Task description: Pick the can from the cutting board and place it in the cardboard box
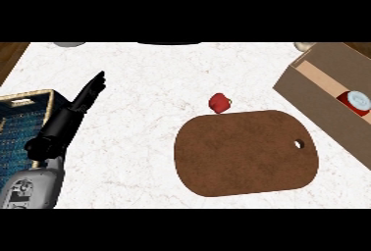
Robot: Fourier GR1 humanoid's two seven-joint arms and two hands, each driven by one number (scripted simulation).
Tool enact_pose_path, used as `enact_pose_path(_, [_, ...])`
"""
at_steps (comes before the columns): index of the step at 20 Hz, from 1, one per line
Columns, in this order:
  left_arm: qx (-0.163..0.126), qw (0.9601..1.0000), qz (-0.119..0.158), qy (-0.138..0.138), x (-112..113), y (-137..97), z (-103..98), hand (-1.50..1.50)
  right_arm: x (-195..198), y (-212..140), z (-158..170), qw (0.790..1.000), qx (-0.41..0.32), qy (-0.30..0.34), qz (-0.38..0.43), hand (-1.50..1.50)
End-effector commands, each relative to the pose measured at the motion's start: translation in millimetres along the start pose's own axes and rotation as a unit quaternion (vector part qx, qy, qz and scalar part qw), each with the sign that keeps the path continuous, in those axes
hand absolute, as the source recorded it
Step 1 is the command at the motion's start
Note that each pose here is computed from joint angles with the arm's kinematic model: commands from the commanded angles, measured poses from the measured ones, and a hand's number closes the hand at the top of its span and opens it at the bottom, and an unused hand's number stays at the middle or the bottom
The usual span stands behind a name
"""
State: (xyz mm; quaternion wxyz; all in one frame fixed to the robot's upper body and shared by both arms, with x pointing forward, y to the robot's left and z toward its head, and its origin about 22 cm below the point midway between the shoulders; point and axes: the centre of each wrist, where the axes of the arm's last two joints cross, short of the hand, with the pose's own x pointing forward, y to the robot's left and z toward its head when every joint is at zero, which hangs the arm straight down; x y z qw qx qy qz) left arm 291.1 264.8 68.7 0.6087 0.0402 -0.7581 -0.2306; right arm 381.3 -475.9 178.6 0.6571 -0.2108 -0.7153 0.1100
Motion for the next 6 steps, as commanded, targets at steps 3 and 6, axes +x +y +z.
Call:
enact_pose_path(3, [0.0,1.0,-0.005,-0.007,3,14,-5,0.0,-10,-45,21,0.985,-0.097,0.021,-0.139,-1.5])
enact_pose_path(6, [-0.011,0.9998,0.009,-0.012,-5,-7,-4,0.0,-23,-58,35,0.981,-0.142,0.017,-0.133,-1.5])
